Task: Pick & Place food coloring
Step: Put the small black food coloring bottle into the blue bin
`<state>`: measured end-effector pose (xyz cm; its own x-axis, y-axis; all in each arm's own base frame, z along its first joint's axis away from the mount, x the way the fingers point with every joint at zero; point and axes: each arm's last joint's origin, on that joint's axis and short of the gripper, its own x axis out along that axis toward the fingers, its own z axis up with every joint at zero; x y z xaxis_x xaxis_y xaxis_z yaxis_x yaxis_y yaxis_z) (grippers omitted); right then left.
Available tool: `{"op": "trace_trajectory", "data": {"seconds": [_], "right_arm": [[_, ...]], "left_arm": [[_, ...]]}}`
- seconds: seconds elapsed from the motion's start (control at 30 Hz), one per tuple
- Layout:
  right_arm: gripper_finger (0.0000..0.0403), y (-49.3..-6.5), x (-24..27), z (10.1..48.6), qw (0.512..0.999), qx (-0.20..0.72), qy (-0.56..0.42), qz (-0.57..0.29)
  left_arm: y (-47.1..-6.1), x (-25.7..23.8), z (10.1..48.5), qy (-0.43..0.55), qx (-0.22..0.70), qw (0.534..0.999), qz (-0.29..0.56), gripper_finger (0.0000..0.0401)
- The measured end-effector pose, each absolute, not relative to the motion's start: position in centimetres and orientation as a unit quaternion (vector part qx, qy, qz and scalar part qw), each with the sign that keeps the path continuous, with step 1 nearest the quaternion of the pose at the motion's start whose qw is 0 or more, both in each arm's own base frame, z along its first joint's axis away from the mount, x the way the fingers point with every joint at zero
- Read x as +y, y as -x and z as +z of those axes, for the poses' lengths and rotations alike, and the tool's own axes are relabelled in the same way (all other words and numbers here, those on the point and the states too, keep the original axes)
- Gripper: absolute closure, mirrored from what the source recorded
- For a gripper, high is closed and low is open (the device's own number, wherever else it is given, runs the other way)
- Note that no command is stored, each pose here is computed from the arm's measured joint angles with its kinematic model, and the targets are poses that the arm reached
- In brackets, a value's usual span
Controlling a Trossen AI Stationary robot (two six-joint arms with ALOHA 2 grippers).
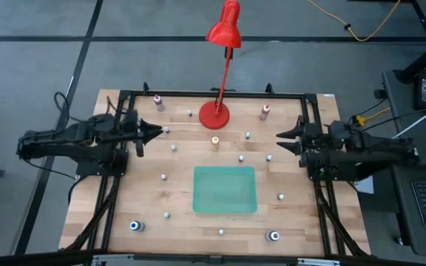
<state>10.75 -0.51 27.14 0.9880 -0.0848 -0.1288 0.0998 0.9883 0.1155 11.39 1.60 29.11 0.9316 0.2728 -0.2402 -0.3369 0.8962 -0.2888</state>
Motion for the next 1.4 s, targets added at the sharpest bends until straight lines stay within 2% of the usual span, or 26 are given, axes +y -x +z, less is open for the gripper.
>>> {"op": "trace_trajectory", "data": {"seconds": [0.17,0.33,0.77,1.1,1.4], "right_arm": [[0.0237,-12.3,-0.6,29.2,0.994,0.075,-0.062,-0.047],[0.0238,-13.8,-0.6,30.5,0.993,0.089,-0.06,-0.048],[0.024,-16.3,-0.7,30.3,0.988,0.13,-0.063,-0.051],[0.024,-16.5,-0.7,30.2,0.988,0.136,-0.047,-0.049],[0.024,-16.5,-0.6,30.2,0.989,0.138,-0.034,-0.037]], "left_arm": [[-13.5,1.6,31.6,0.14,0.177,0.966,0.124,0.0278],[-15.0,1.8,32.4,0.096,0.26,0.95,0.143,0.025],[-17.6,3.0,28.4,0.055,0.441,0.879,0.176,0.0168],[-20.6,4.3,24.9,0.058,0.525,0.834,0.159,0.0163],[-21.3,5.2,20.4,0.088,0.546,0.816,0.167,0.016]]}}
